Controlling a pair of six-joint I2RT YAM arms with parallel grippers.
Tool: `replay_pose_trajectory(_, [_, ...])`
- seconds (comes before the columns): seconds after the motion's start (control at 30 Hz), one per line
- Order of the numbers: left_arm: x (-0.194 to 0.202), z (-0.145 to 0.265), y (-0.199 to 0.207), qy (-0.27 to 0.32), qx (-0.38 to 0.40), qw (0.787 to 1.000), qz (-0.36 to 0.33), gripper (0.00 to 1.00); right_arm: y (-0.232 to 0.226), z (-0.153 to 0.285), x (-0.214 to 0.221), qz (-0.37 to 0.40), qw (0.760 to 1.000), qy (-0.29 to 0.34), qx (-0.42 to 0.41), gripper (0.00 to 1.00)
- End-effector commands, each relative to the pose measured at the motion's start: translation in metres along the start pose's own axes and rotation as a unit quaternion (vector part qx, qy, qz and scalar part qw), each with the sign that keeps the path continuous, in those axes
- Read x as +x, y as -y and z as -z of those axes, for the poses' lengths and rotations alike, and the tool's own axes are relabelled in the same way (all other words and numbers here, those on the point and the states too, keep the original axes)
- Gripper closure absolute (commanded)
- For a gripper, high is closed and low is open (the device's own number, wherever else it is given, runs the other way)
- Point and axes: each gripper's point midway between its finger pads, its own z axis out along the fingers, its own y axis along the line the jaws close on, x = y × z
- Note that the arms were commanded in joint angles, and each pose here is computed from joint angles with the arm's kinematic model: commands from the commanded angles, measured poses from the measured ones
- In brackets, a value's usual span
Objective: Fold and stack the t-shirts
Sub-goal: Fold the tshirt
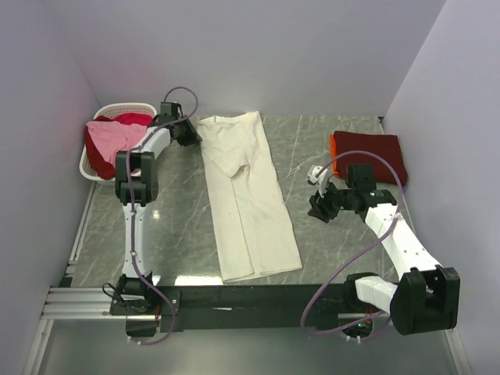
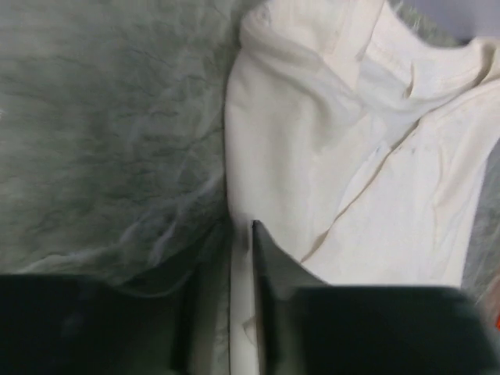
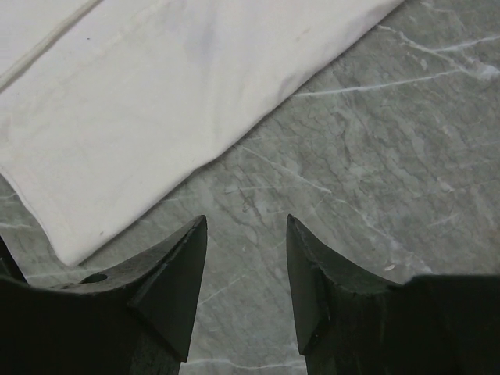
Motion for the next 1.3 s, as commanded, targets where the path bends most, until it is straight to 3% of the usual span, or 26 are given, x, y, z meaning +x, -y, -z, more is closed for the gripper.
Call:
replay_pose_trajectory(0.0, [-0.017, 0.033, 0.008, 0.023, 0.010, 0.999, -0.046, 0.68, 0.007, 0.006, -0.012, 0.008, 1.000, 0.007, 0.003, 0.48])
replay_pose_trajectory(0.07, [-0.042, 0.071, 0.032, 0.076, 0.025, 0.994, -0.078, 0.46, 0.002, 0.007, -0.016, 0.027, 0.999, 0.012, -0.013, 0.47])
replay_pose_trajectory(0.1, [-0.033, 0.079, 0.020, 0.077, 0.005, 0.992, -0.096, 0.42, -0.005, 0.009, -0.015, 0.029, 0.999, 0.010, -0.028, 0.46])
replay_pose_trajectory(0.17, [-0.059, 0.131, 0.042, 0.138, 0.011, 0.982, -0.130, 0.33, -0.014, 0.010, -0.021, 0.073, 0.995, 0.026, -0.056, 0.45])
replay_pose_trajectory(0.2, [-0.046, 0.138, 0.032, 0.134, -0.002, 0.980, -0.147, 0.30, -0.025, 0.009, -0.018, 0.089, 0.993, 0.025, -0.077, 0.43])
replay_pose_trajectory(0.23, [-0.058, 0.178, 0.049, 0.172, 0.011, 0.972, -0.163, 0.26, -0.031, 0.006, -0.015, 0.130, 0.987, 0.029, -0.092, 0.41])
replay_pose_trajectory(0.27, [-0.066, 0.197, 0.061, 0.204, 0.034, 0.962, -0.176, 0.16, -0.040, 0.006, -0.012, 0.156, 0.982, 0.035, -0.104, 0.32])
replay_pose_trajectory(0.3, [-0.039, 0.196, 0.045, 0.186, 0.043, 0.966, -0.174, 0.06, -0.051, 0.003, -0.009, 0.181, 0.975, 0.041, -0.122, 0.22])
replay_pose_trajectory(0.33, [-0.042, 0.230, 0.060, 0.209, 0.093, 0.957, -0.178, 0.00, -0.065, -0.006, 0.004, 0.229, 0.961, 0.042, -0.148, 0.15])
replay_pose_trajectory(0.43, [-0.008, 0.259, 0.063, 0.178, 0.196, 0.946, -0.186, 0.01, -0.101, -0.024, 0.023, 0.310, 0.931, 0.020, -0.190, 0.13])
replay_pose_trajectory(0.47, [0.023, 0.261, 0.066, 0.133, 0.233, 0.943, -0.199, 0.01, -0.101, -0.031, 0.018, 0.332, 0.926, 0.023, -0.176, 0.13])
replay_pose_trajectory(0.5, [0.035, 0.265, 0.068, 0.126, 0.237, 0.935, -0.231, 0.00, -0.106, -0.035, 0.021, 0.341, 0.923, 0.013, -0.175, 0.14])
replay_pose_trajectory(0.53, [0.059, 0.282, 0.096, 0.122, 0.258, 0.917, -0.279, 0.00, -0.113, -0.039, 0.033, 0.339, 0.924, -0.008, -0.176, 0.14])
replay_pose_trajectory(0.57, [0.073, 0.284, 0.099, 0.125, 0.231, 0.913, -0.311, 0.00, -0.123, -0.042, 0.032, 0.354, 0.917, -0.004, -0.185, 0.16])
replay_pose_trajectory(0.6, [0.102, 0.281, 0.094, 0.112, 0.211, 0.896, -0.374, 0.01, -0.126, -0.043, 0.032, 0.358, 0.915, -0.002, -0.185, 0.16])
replay_pose_trajectory(0.63, [0.138, 0.304, 0.125, 0.118, 0.243, 0.858, -0.436, 0.01, -0.128, -0.043, 0.033, 0.357, 0.915, -0.003, -0.188, 0.16])
replay_pose_trajectory(0.67, [0.157, 0.313, 0.130, 0.120, 0.255, 0.836, -0.471, 0.04, -0.130, -0.041, 0.033, 0.361, 0.913, -0.002, -0.189, 0.17])
replay_pose_trajectory(0.7, [0.189, 0.309, 0.116, 0.104, 0.258, 0.811, -0.514, 0.05, -0.133, -0.039, 0.037, 0.364, 0.911, -0.009, -0.195, 0.18])
replay_pose_trajectory(0.73, [0.214, 0.336, 0.132, 0.126, 0.296, 0.772, -0.548, 0.06, -0.132, -0.037, 0.040, 0.369, 0.909, -0.013, -0.192, 0.18])
replay_pose_trajectory(0.8, [0.254, 0.337, 0.112, 0.119, 0.309, 0.736, -0.590, 0.06, -0.135, -0.034, 0.049, 0.379, 0.904, -0.026, -0.195, 0.19])
replay_pose_trajectory(0.83, [0.272, 0.357, 0.118, 0.134, 0.340, 0.707, -0.605, 0.06, -0.135, -0.033, 0.052, 0.378, 0.905, -0.032, -0.194, 0.19])
replay_pose_trajectory(0.93, [0.318, 0.368, 0.111, 0.119, 0.372, 0.668, -0.633, 0.09, -0.123, -0.029, 0.051, 0.356, 0.918, -0.053, -0.165, 0.20])
replay_pose_trajectory(1.0, [0.340, 0.365, 0.102, 0.087, 0.368, 0.657, -0.652, 0.10, -0.119, -0.023, 0.052, 0.355, 0.919, -0.051, -0.162, 0.19])
replay_pose_trajectory(1.13, [0.404, 0.350, 0.083, -0.005, 0.347, 0.601, -0.720, 0.12, -0.125, -0.022, 0.052, 0.333, 0.926, -0.038, -0.174, 0.18])
replay_pose_trajectory(1.27, [0.434, 0.332, 0.059, -0.056, 0.325, 0.565, -0.756, 0.18, -0.124, -0.024, 0.051, 0.329, 0.927, -0.040, -0.176, 0.19])
